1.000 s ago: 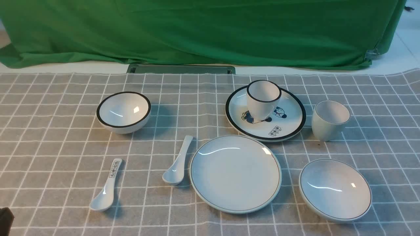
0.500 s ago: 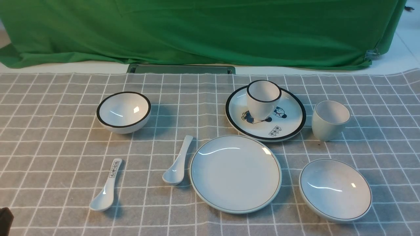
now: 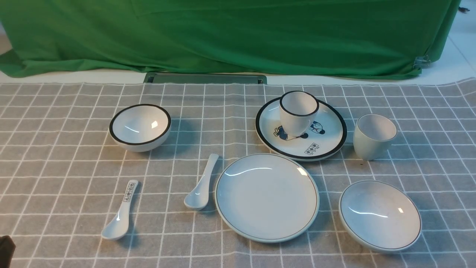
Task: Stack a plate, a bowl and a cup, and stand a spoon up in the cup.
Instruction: Use the right arm to grab a blue rice bowl
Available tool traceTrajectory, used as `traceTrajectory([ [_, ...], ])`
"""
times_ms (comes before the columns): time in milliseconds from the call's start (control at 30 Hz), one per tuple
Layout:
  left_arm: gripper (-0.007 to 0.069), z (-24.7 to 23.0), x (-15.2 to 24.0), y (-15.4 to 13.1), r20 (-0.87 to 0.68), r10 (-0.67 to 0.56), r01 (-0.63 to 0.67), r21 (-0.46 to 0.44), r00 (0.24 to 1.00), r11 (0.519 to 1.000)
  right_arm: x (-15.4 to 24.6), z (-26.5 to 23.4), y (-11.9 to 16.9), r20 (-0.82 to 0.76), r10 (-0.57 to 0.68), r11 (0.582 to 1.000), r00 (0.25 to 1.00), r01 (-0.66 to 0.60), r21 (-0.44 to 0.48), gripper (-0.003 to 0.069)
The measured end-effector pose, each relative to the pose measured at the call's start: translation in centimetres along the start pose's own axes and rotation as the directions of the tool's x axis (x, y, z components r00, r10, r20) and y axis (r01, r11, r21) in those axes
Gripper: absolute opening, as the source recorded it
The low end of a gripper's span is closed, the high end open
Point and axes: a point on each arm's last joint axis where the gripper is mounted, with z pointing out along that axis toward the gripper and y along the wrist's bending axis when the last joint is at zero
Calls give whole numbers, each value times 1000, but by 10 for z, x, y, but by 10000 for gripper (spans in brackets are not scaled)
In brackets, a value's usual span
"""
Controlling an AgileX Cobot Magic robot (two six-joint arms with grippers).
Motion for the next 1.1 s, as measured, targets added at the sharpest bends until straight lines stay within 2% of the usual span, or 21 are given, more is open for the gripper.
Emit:
traceTrajectory([
  [233,18,0,-1,0,11,-7,7,1,1000,1000,0,0,0,0,0,1000,1000,0,0,242],
  [300,18,0,-5,-2,57,-126,125,28,990,992,0,0,0,0,0,1000,1000,0,0,242],
  [367,18,-1,-11,-3,107,-296,290,68,949,955,0,0,0,0,0,1000,1000,0,0,242],
  [400,18,-1,-12,-3,117,-331,324,77,936,943,0,0,0,0,0,1000,1000,0,0,242],
  [433,18,-2,-17,-3,151,-466,453,111,872,884,0,0,0,0,0,1000,1000,0,0,242],
  [467,18,-2,-20,-1,180,-521,505,126,835,854,0,0,0,0,0,1000,1000,0,0,242],
  [567,18,-3,-25,1,225,-599,581,149,768,801,0,0,0,0,0,1000,1000,0,0,242],
  [633,18,-4,-27,-1,200,-624,603,162,755,781,0,0,0,0,0,1000,1000,0,0,242],
  [733,18,-9,-46,-11,104,-573,551,183,813,814,0,0,0,0,0,1000,1000,0,0,242],
  [833,18,-10,-77,-26,-41,-398,398,210,916,893,0,0,0,0,0,1000,1000,0,0,242],
  [867,18,-11,-83,-27,-40,-384,383,220,923,897,0,0,0,0,0,1000,1000,0,0,242],
  [900,18,-6,-97,-34,-137,-273,300,245,952,922,0,0,0,0,0,1000,1000,0,0,242],
  [1000,18,9,-125,-45,-296,-92,191,325,951,926,0,0,0,0,0,1000,1000,0,0,242],
  [1100,18,25,-140,-53,-369,-12,165,387,929,907,0,0,0,0,0,1000,1000,0,0,242],
])
